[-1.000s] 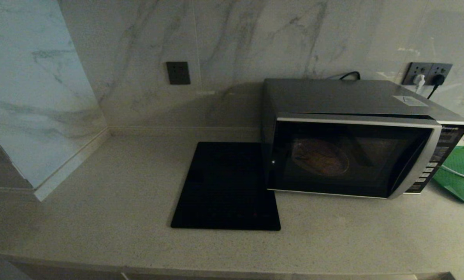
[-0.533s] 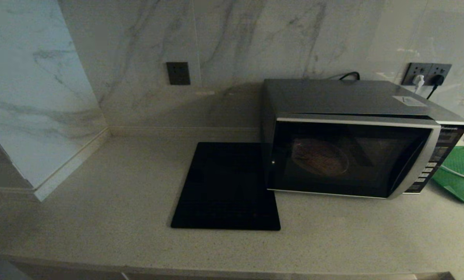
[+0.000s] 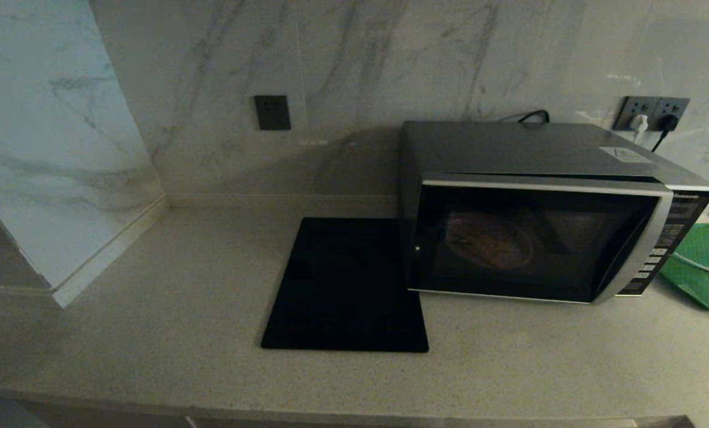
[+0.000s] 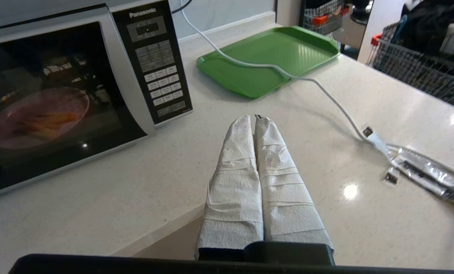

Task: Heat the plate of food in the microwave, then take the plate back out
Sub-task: Open the microwave oven

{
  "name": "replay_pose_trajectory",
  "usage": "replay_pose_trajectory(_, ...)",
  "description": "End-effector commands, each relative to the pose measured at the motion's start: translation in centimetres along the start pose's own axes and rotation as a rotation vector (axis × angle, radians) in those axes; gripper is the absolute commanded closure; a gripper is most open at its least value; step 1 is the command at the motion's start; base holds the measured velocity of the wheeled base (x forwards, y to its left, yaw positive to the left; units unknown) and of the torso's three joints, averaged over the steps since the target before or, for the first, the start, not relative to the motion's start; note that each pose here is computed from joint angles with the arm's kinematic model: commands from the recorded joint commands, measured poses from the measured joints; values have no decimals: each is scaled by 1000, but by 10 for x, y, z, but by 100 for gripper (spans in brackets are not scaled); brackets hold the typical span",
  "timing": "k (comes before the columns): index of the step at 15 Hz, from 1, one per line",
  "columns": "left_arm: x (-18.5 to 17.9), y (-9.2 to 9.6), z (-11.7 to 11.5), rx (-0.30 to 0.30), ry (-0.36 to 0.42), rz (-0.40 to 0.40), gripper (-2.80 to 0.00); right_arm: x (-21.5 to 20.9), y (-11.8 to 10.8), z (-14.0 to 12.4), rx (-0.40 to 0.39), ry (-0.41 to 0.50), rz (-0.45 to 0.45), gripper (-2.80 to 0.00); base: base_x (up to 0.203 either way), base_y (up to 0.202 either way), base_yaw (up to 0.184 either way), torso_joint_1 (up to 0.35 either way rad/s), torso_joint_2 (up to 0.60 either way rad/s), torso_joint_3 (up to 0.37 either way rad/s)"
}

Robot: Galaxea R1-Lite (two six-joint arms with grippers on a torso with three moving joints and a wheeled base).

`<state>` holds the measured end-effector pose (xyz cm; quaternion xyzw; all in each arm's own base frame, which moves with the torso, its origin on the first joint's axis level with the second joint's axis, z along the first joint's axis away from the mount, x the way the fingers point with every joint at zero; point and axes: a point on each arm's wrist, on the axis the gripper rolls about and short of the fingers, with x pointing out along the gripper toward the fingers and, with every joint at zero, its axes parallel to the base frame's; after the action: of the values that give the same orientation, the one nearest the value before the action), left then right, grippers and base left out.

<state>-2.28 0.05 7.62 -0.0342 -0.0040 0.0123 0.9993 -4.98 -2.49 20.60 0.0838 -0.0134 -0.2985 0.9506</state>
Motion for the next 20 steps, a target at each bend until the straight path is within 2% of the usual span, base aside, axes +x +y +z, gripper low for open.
replay_pose_trajectory(1, 0, 0, 0, -1, 0, 1, 0, -1, 1, -1, 1, -2, -19, 0, 0, 0, 0, 0, 0, 0)
replay_pose_trajectory(12, 0, 0, 0, -1, -1, 1, 0, -3, 3, -3, 26, 12, -18, 0, 0, 0, 0, 0, 0, 0)
replay_pose_trajectory(14, 0, 0, 0, -1, 0, 1, 0, -10, 3, -6, 22, 11, 11, 0, 0, 0, 0, 0, 0, 0)
replay_pose_trajectory(17, 0, 0, 0, -1, 0, 1, 0, -16, 2, -23, 12, 65, 78, 0, 0, 0, 0, 0, 0, 0)
replay_pose_trajectory(20, 0, 0, 0, -1, 1, 0, 0, -14, 5, -33, 45, 130, 216, 0, 0, 0, 0, 0, 0, 0)
